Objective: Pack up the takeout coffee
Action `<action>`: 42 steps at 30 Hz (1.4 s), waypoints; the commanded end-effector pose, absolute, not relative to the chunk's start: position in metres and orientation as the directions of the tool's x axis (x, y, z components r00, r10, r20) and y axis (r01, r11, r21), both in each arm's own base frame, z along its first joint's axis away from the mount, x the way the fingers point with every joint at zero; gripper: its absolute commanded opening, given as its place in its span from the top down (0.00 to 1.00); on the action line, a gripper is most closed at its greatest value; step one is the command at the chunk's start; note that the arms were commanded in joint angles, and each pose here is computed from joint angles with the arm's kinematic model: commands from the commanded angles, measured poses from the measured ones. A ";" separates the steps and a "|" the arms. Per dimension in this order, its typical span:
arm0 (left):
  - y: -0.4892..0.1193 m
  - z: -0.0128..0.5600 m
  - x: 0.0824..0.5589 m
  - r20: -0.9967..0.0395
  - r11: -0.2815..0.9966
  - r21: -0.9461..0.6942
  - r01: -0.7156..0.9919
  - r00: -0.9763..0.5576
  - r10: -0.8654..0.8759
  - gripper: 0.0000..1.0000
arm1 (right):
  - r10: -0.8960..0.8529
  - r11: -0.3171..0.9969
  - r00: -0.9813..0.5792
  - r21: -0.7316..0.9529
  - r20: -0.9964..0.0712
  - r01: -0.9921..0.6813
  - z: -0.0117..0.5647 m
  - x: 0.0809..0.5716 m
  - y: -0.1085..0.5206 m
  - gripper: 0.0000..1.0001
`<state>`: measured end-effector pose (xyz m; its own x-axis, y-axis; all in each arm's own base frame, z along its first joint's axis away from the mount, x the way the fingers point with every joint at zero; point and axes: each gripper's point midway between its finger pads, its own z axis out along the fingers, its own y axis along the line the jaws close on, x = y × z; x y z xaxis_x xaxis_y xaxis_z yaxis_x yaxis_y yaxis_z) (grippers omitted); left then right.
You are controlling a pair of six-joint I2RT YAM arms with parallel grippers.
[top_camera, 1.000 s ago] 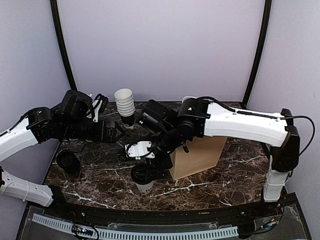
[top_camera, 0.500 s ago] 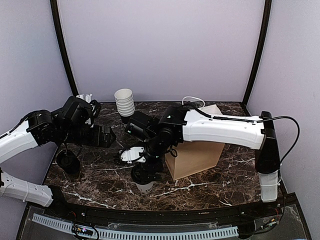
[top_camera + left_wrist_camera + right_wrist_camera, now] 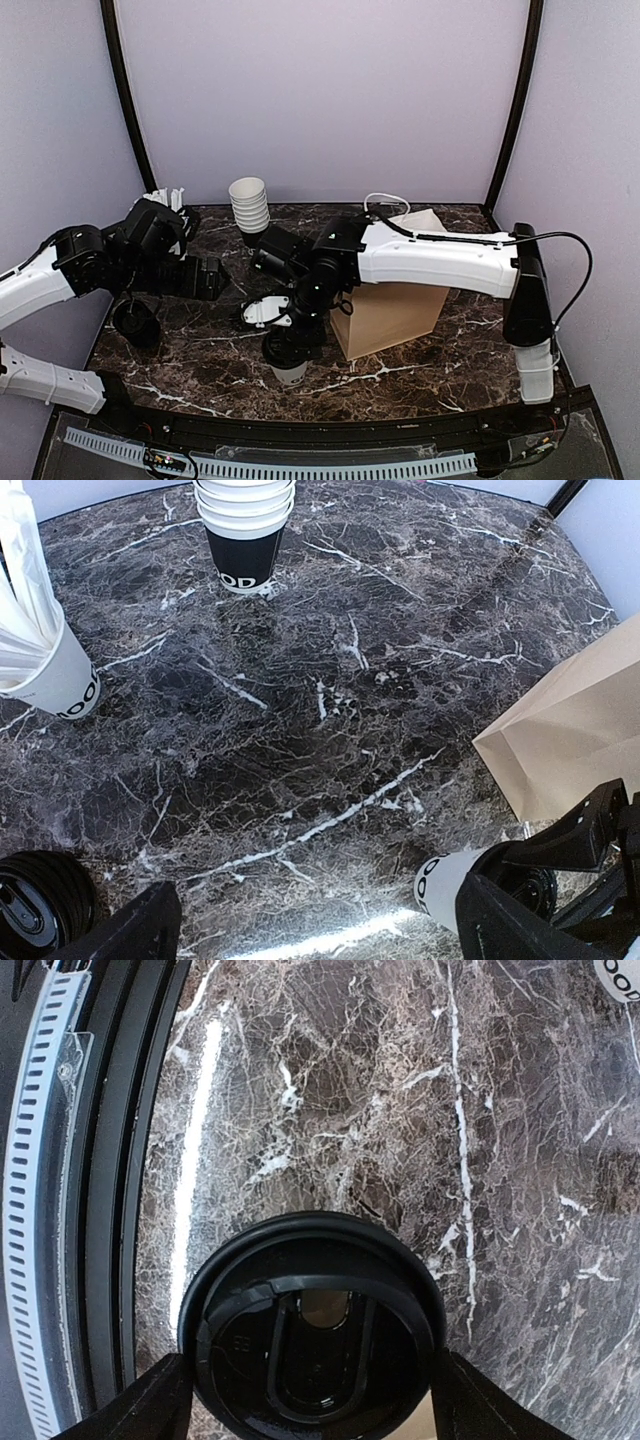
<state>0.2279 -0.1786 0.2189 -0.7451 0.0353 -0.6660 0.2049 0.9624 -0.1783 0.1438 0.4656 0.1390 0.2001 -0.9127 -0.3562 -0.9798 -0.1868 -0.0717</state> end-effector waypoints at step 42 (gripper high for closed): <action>-0.180 0.210 0.227 -0.660 0.959 -0.186 0.214 -0.750 0.040 0.01 | -0.916 -0.175 0.165 -0.006 -0.366 -0.985 0.142 0.142 0.473 0.01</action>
<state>0.2277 -0.1814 0.2130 -0.7491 0.0373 -0.6614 0.2116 0.9596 -0.1856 0.1401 0.4673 0.1450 0.1868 -0.9137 -0.3610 -0.9818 -0.1867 -0.0355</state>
